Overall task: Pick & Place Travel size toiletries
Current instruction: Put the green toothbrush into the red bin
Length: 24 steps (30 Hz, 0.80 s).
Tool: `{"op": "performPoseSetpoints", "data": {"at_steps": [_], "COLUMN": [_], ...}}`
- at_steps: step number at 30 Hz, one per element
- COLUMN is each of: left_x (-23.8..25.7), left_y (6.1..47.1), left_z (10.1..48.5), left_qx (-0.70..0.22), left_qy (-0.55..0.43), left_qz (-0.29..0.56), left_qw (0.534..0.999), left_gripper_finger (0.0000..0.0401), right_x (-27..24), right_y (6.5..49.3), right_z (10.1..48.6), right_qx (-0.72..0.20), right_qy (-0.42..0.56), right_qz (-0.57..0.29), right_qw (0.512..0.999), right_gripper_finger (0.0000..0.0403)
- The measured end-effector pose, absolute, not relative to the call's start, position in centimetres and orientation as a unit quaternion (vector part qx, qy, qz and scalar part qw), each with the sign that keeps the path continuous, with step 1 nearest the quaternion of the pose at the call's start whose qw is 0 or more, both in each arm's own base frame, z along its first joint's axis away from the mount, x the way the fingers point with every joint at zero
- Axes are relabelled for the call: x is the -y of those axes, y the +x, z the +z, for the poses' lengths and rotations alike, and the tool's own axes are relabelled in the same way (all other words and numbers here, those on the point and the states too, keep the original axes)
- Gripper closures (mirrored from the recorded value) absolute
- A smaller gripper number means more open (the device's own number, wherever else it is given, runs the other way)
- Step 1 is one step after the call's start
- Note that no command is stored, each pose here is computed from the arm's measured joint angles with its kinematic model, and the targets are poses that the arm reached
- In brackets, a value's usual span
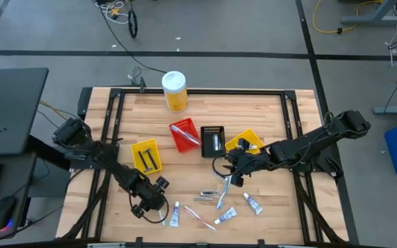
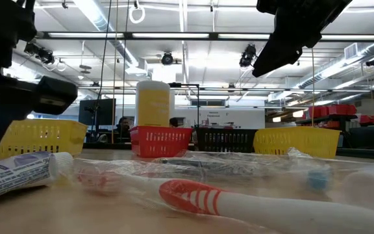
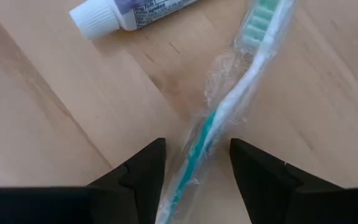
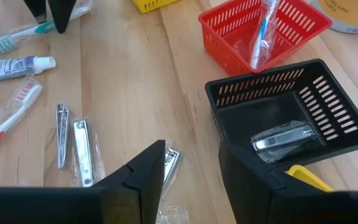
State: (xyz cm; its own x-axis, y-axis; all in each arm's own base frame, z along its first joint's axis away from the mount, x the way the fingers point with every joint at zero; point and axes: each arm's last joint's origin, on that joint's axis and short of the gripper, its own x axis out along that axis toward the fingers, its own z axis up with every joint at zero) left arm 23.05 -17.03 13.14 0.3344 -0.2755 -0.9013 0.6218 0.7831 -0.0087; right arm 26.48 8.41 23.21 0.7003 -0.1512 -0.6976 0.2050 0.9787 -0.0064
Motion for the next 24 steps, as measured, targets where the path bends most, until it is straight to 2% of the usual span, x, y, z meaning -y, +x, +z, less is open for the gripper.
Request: {"op": "performPoseSetpoints", "data": {"at_steps": [5,12,14,24], "left_x": [17.0,17.1,17.1,19.1], "left_y": [23.1,23.2,23.2,24.3], "left_z": [13.1,13.1,13.2,16.5], "left_qx": [-0.502,-0.502,-0.504,-0.492], "left_qy": [0.177,0.164,0.156,0.204], "left_qz": [-0.277,-0.269,-0.262,-0.29], "left_qw": [0.8,0.805,0.808,0.795], "left_gripper_finger": [0.0255,0.0362,0.038,0.0365], "right_x": [-8.4,-8.4,-8.4,-8.4], "right_y": [26.5,26.5,26.5,26.5], "right_z": [23.2,23.2,23.2,23.2], "right_qx": [-0.375,-0.375,-0.375,-0.375], "right_qy": [0.036,0.036,0.036,0.036], "right_qz": [-0.097,-0.097,-0.097,-0.097], "right_qw": [0.921,0.921,0.921,0.921], "right_gripper_finger": [0.024,0.0244,0.0244,0.0245]}}
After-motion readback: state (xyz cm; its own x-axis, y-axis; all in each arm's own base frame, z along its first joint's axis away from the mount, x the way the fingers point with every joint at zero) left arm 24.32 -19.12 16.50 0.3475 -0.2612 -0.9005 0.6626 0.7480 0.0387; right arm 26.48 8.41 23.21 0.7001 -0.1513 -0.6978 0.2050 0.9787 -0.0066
